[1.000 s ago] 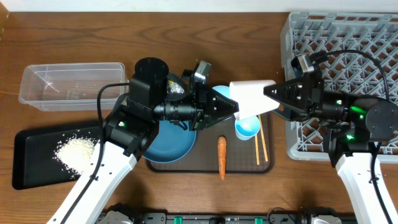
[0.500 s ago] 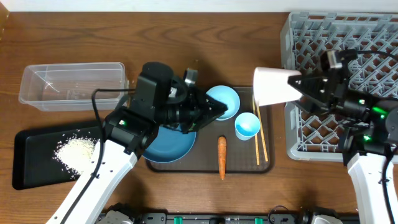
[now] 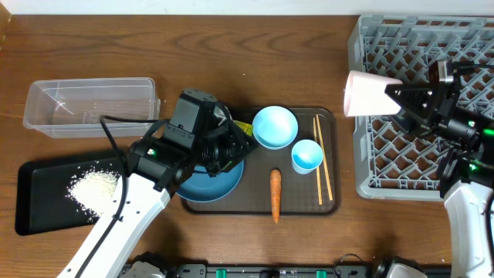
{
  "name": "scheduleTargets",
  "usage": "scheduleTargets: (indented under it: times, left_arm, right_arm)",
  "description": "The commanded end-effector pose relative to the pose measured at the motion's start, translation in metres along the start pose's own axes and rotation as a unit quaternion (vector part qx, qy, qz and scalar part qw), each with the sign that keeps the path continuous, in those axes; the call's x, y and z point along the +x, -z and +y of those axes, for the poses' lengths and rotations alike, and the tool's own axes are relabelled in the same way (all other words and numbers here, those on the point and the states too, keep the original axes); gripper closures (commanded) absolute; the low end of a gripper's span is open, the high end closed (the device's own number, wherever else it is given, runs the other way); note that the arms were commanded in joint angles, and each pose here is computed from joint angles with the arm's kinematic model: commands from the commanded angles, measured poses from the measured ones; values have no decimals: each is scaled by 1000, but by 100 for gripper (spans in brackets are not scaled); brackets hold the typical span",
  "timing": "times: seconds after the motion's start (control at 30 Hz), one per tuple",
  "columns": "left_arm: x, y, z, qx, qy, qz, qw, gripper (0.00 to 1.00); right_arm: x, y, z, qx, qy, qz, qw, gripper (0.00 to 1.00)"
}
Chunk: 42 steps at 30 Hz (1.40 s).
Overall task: Sort waste into correct bins and load items into the dishwasher rack
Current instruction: 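Carry the pink cup right over the dish rack with the right gripper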
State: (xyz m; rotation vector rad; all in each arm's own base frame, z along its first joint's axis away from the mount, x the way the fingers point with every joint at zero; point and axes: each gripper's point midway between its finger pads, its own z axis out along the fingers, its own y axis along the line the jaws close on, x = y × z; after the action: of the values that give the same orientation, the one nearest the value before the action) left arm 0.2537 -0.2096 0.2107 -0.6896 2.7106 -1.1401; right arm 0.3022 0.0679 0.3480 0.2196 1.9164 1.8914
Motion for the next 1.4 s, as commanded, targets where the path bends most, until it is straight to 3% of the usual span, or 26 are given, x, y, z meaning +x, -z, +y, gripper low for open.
scheduleTargets:
  times: [0.0, 0.3, 0.6, 1.23, 1.37]
  left_arm:
    - [-9, 2, 3, -12, -17, -25, 999, 65]
    - [-8, 2, 7, -20, -28, -22, 999, 65]
    - [-8, 2, 9, -23, -28, -22, 999, 64]
    - [-11, 2, 11, -30, -28, -32, 999, 64]
    - [-12, -1, 12, -34, -25, -29, 999, 64]
  right_arm:
    - [-13, 8, -6, 4, 39, -17, 999, 69]
    - [-58, 42, -9, 20, 75, -75, 994, 67]
    - [-102, 88, 12, 46, 129, -114, 984, 56]
    - [-152, 169, -65, 70, 104, -202, 971, 55]
    - [-157, 173, -71, 72, 112, -212, 968, 50]
